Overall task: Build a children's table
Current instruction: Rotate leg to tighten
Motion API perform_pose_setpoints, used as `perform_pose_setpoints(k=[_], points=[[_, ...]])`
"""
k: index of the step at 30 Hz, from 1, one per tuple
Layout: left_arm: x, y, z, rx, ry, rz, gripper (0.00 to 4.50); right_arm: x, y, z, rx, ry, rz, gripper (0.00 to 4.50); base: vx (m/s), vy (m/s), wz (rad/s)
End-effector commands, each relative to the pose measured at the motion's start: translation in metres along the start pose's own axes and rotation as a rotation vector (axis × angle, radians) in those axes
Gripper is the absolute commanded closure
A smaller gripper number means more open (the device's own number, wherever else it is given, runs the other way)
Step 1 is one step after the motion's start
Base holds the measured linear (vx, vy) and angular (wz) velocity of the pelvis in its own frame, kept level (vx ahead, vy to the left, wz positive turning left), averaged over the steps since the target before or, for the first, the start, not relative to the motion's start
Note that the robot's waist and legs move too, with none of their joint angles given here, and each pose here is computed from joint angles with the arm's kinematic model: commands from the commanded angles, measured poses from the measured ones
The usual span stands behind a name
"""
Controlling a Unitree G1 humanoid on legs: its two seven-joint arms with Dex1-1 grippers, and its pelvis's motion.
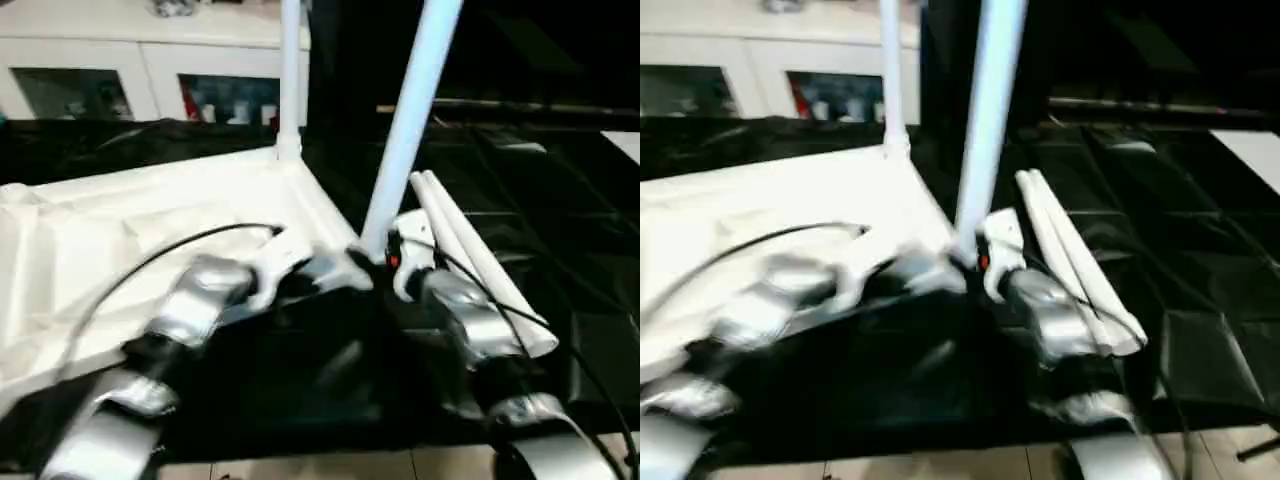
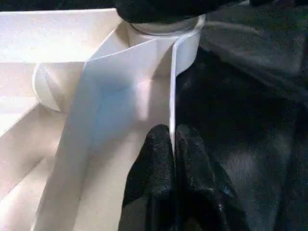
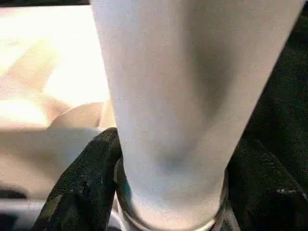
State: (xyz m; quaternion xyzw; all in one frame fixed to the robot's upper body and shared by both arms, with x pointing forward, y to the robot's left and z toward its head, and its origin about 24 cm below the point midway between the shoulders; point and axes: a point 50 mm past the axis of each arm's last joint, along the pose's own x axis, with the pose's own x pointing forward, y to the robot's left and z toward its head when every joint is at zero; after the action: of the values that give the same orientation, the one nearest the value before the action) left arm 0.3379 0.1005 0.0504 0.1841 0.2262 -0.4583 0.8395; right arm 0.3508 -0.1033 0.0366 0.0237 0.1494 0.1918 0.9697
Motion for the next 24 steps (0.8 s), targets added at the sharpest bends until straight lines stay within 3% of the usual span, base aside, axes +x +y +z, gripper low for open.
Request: perform_pose_setpoints(k=[1,5,6,13,20,21,24], points=[[0.005,0.004,0.007,-0.027,-0.012,0.080,4.50,0.002,0.006,-0.031,0.082,0.134,-0.075,1.78,0.000,0.000,0.00],[0.011,-0.001,0.010,-0.017,-0.016,0.058,4.50,0.010,0.020,-0.022,0.049,0.092,-0.051,1.78,0.000,0.000,0.00],[0.010,-0.001,0.009,-0.014,-0.016,0.056,4.50,0.011,0.022,-0.020,0.050,0.078,-0.042,1.22,0.000,0.000,0.00],[-0.001,0.005,-0.002,0.019,-0.012,0.030,4.50,0.012,0.024,-0.005,-0.052,-0.005,0.078,0.73,0.000,0.000,0.00],[-0.017,0.009,-0.013,0.057,-0.013,-0.026,4.50,-0.003,0.010,0.009,-0.177,-0.036,0.289,0.73,0.000,0.000,0.00],[-0.023,0.010,-0.016,0.075,-0.021,-0.059,4.50,-0.014,0.000,0.011,-0.233,-0.022,0.382,0.73,0.000,0.000,0.00],[-0.031,0.006,-0.016,0.102,-0.051,-0.141,4.50,-0.026,-0.011,0.011,-0.269,0.018,0.463,0.73,0.000,0.000,0.00]])
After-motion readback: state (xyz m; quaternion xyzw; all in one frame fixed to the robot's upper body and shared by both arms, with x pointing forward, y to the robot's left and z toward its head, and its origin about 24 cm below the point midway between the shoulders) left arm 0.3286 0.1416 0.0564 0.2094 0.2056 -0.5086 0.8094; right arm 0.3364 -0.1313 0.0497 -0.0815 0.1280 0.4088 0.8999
